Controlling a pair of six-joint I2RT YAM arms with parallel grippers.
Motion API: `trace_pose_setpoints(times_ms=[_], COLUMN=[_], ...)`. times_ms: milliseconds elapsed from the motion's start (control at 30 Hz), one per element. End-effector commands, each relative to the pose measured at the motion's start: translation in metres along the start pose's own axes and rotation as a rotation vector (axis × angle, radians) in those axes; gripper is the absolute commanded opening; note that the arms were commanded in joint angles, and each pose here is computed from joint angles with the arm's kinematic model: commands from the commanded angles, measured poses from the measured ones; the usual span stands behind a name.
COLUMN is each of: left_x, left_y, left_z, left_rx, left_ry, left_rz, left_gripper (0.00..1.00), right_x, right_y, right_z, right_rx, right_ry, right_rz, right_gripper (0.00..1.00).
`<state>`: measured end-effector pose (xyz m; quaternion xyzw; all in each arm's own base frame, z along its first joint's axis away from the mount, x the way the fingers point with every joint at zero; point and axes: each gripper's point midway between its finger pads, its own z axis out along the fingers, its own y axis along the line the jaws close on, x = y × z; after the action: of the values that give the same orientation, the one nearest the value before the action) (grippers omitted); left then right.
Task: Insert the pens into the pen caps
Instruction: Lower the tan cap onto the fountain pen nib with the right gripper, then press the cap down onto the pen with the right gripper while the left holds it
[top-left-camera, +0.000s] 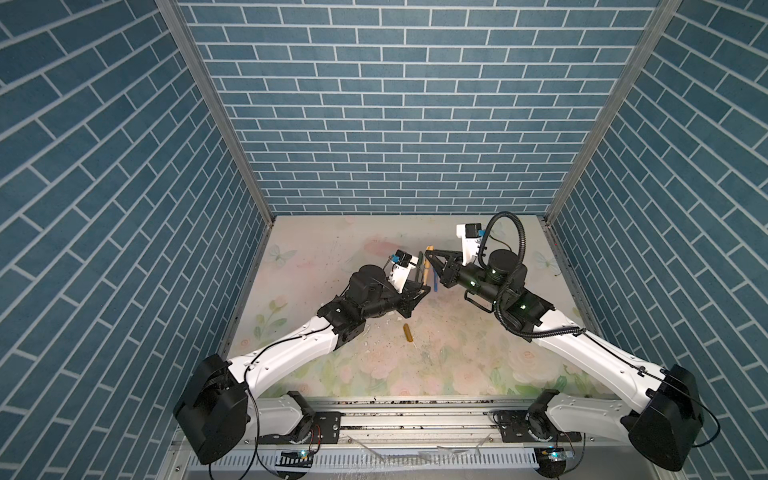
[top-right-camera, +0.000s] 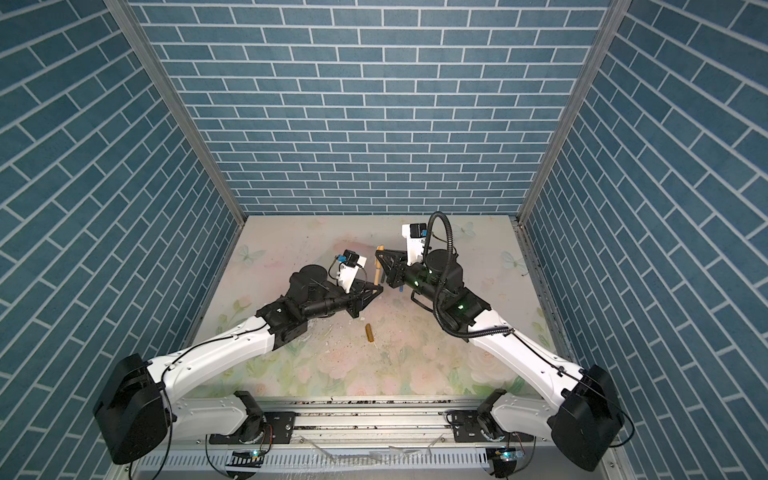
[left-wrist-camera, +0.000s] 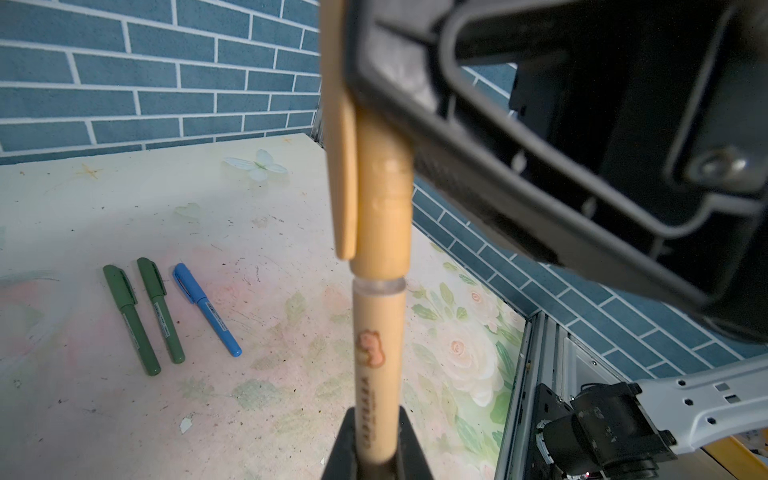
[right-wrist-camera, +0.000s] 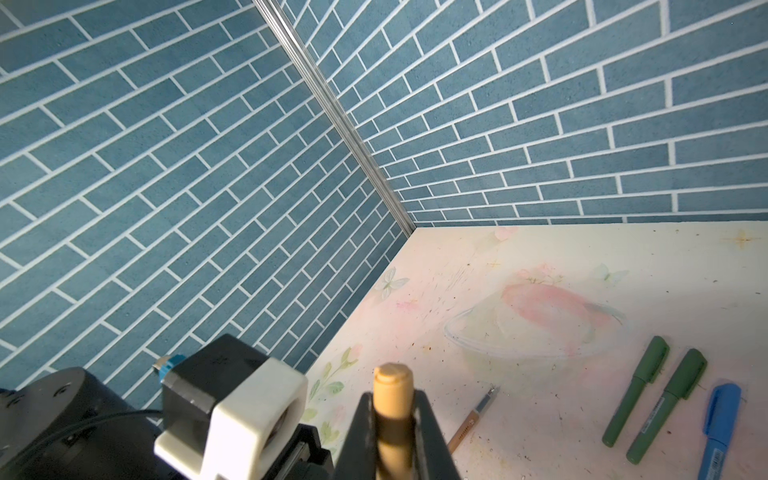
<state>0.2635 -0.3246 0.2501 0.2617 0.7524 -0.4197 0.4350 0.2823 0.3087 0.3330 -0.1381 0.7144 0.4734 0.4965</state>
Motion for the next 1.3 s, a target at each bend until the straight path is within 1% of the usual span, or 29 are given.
trace_pose_setpoints(times_ms=[0,67,133,233,267,333,500,567,633,733,800,833,867,933,1033,1100,1133,1167,1267], left_x=[-0.035,-0.037,-0.039,-0.037,-0.038,-0.037,-0.037,-0.037,-0.039,-0.054,-0.062,-0.067,-0.072,-0.076,-0.071,-0.06,-0.053,-0.05,-0.048], left_y=[-0.008,-0.006,-0.005,-0.003,-0.003,-0.002,-0.001,0.001,0.0,-0.003,-0.004,-0.004,-0.004,-0.004,-0.005,-0.003,-0.001,0.0,-0.004], left_z=[-0.009,-0.009,-0.01,-0.01,-0.01,-0.01,-0.011,-0.011,-0.01,-0.009,-0.005,-0.002,0.0,0.004,0.004,0.002,0.001,0.0,-0.001], left_rx=[0.011,0.006,0.003,-0.004,-0.01,-0.014,-0.013,-0.026,-0.031,-0.042,-0.048,-0.05,-0.056,-0.06,-0.05,-0.045,-0.051,-0.051,-0.035], left_ry=[-0.127,-0.131,-0.137,-0.132,-0.133,-0.135,-0.161,-0.155,-0.15,-0.153,-0.142,-0.144,-0.147,-0.134,-0.108,-0.11,-0.115,-0.129,-0.104], left_rz=[0.048,0.046,0.048,0.064,0.069,0.082,0.11,0.138,0.19,0.241,0.248,0.255,0.27,0.292,0.314,0.317,0.314,0.309,0.304], left_gripper=[0.0,0.0,0.0,0.0,0.0,0.0,0.0,0.0,0.0,0.0,0.0,0.0,0.0,0.0,0.0,0.0,0.0,0.0,0.0], right_x=[0.021,0.028,0.033,0.029,0.026,0.02,0.014,0.011,0.005,-0.004,-0.009,-0.009,-0.009,-0.016,-0.023,-0.026,-0.029,-0.03,-0.038], right_y=[0.011,0.012,0.012,0.012,0.013,0.015,0.018,0.018,0.017,0.01,0.0,-0.002,-0.002,-0.009,-0.008,0.001,0.007,0.013,0.029], right_z=[-0.003,-0.003,-0.003,-0.01,-0.013,-0.019,-0.031,-0.035,-0.04,-0.046,-0.049,-0.049,-0.05,-0.052,-0.054,-0.057,-0.059,-0.06,-0.061], right_rx=[-0.079,-0.093,-0.095,-0.071,-0.059,-0.04,-0.002,0.017,0.051,0.119,0.182,0.188,0.186,0.237,0.266,0.23,0.209,0.181,0.114], right_ry=[0.056,0.081,0.102,0.106,0.109,0.119,0.161,0.175,0.181,0.178,0.164,0.163,0.165,0.149,0.164,0.174,0.176,0.18,0.167], right_rz=[0.084,0.095,0.1,0.09,0.073,0.039,-0.018,-0.051,-0.091,-0.165,-0.218,-0.249,-0.278,-0.268,-0.272,-0.286,-0.3,-0.317,-0.349], right_gripper=[0.13,0.13,0.16,0.25,0.29,0.34,0.38,0.38,0.37,0.37,0.43,0.47,0.47,0.46,0.41,0.35,0.3,0.25,0.17])
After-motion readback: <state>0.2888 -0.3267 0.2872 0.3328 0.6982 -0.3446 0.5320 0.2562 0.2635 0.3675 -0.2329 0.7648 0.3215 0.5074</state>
